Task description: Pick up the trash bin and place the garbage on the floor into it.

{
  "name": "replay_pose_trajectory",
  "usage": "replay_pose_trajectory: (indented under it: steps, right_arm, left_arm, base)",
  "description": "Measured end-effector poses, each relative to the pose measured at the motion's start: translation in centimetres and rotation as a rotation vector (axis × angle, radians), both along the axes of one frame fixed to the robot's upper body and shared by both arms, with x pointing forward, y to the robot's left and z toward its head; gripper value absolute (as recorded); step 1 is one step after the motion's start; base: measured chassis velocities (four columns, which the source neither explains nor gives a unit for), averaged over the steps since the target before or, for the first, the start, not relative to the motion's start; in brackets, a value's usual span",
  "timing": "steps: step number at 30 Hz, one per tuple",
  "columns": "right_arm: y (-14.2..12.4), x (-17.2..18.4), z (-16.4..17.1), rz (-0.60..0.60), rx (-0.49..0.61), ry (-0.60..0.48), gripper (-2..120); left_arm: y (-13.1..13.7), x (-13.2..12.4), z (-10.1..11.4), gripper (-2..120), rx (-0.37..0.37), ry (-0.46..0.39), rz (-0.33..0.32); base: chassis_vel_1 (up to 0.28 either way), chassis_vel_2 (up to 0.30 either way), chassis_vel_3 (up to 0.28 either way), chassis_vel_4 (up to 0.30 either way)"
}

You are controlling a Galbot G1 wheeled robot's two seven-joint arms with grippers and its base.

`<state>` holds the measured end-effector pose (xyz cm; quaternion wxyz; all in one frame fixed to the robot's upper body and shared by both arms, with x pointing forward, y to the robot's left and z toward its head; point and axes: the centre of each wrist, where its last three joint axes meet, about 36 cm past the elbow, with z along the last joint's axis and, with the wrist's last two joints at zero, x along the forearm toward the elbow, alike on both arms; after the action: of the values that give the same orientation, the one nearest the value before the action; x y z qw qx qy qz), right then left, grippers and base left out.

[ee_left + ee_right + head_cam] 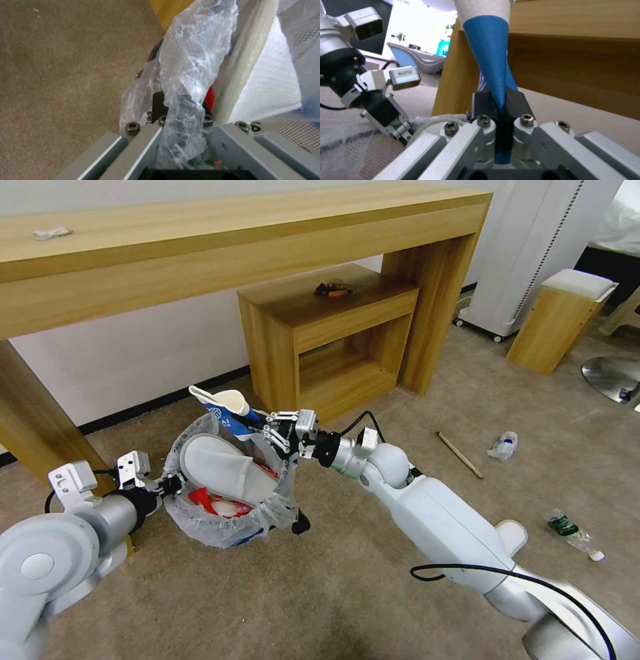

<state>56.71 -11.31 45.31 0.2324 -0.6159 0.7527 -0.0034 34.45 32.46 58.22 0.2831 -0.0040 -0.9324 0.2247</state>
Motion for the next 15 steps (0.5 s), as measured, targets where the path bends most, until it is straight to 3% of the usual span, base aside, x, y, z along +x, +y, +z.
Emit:
replay_pose_trajectory:
  steps: [2,4,12,15]
  right_arm:
    - [-0.1,0.0,0.0,-0.001,0.000,0.000,3]
    - [-0.4,0.1,0.0,-0.008,-0.001,-0.002,14]
    - [-1.0,0.2,0.1,-0.019,-0.006,-0.005,39]
    - [-1.2,0.2,0.3,-0.020,-0.005,-0.009,54]
  left_arm:
    - [0.0,0.0,0.0,0,0.000,0.000,0.000]
    - [-0.1,-0.1,0.1,0,0.001,-0.003,-0.002]
    - [-0.1,-0.2,0.2,0,-0.001,-0.004,-0.005]
    - [-0.1,-0.3,0.3,0,0.009,-0.007,-0.002]
  base:
    - [0.000,0.000,0.000,0.000]
    - [0.000,0.000,0.000,0.000]
    - [0.000,0.000,0.000,0.000]
    - [0.000,0.000,0.000,0.000]
